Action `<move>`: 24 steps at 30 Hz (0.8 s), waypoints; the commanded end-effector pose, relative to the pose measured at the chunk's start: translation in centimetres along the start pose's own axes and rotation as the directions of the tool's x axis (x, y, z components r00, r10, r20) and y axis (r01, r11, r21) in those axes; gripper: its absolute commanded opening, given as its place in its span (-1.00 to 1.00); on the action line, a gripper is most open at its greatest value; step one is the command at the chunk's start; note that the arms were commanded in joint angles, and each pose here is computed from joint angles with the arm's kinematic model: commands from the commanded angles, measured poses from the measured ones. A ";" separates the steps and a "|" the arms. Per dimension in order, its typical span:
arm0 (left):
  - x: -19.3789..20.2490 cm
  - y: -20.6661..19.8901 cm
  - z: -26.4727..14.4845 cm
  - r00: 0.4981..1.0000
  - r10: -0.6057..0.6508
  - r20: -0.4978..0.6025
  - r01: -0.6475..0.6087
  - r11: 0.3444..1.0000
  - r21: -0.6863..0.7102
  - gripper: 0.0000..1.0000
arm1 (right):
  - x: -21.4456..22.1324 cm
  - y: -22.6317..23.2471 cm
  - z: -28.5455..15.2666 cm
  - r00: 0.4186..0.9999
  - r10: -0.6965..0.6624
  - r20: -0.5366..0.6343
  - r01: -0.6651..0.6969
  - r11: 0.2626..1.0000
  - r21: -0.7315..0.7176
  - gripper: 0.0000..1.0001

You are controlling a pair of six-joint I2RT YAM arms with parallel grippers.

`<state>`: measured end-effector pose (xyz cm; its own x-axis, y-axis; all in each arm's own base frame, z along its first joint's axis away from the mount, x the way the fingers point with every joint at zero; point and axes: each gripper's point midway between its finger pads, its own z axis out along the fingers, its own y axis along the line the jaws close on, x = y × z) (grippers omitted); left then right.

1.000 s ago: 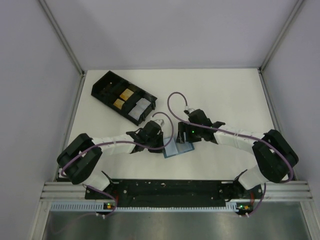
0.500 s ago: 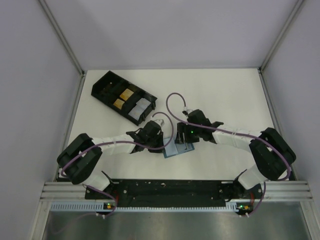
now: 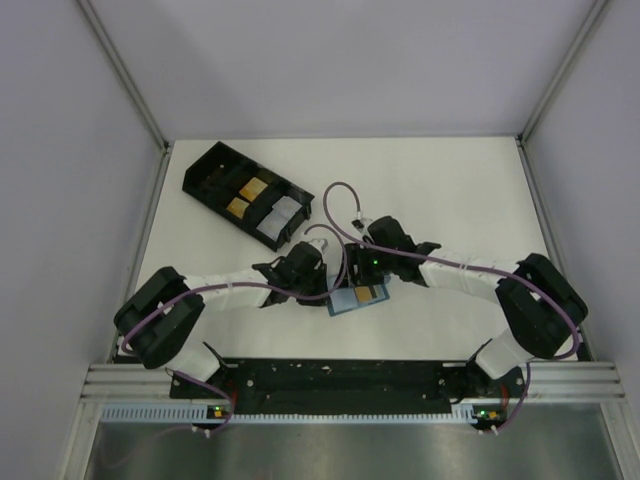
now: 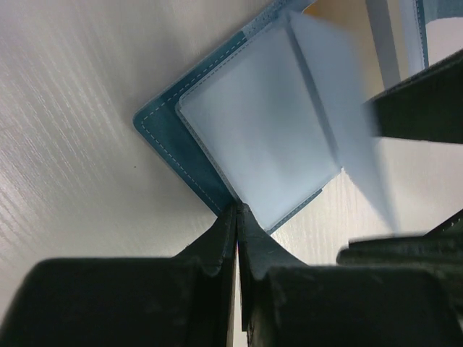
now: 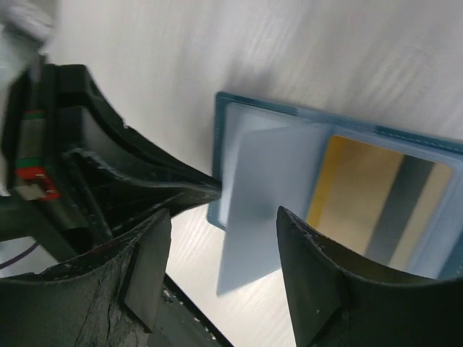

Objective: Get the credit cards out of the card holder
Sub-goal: Remove the credit card from the card holder.

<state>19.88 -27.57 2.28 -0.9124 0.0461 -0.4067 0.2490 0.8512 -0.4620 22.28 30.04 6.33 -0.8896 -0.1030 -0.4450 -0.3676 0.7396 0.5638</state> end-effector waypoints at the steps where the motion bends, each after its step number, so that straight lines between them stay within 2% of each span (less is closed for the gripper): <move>1: -0.6 -0.9 -0.5 0.998 -0.020 0.056 0.017 0.999 0.047 -0.92 | -2.5 5.4 -0.3 0.998 -0.038 0.057 0.047 0.986 -0.162 0.19; 8: -1.7 -0.7 -2.1 0.984 -0.063 0.165 0.054 0.997 0.058 -0.88 | -2.4 5.8 0.8 0.999 -0.016 0.046 0.024 0.983 -0.184 0.20; 12: -1.5 -0.3 -2.5 0.980 -0.088 0.176 0.080 0.995 0.052 -0.88 | -2.3 4.1 0.5 0.998 -0.031 0.059 0.036 0.995 -0.092 0.17; 15: -2.1 -0.5 -3.6 0.968 -0.108 0.225 0.095 0.993 0.068 -0.87 | -2.8 2.6 -0.1 0.994 -0.048 0.096 0.048 0.999 -0.007 0.14; 19: -3.9 -2.5 -5.8 0.956 -0.092 0.280 0.056 0.989 0.136 -0.82 | -3.1 0.1 -1.2 0.991 -0.049 0.128 0.039 0.996 0.079 0.08; 24: -5.1 -6.4 -7.1 0.966 -0.094 0.240 0.031 0.967 0.254 -0.69 | -3.3 -2.7 -2.0 0.989 -0.031 0.144 0.012 0.991 0.131 0.04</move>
<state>20.18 -26.76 8.80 -0.8331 -0.1498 -0.5324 0.2307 0.7807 -0.5808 24.18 29.28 7.33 -0.8572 -0.0558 -0.5119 -0.3544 0.7851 0.5079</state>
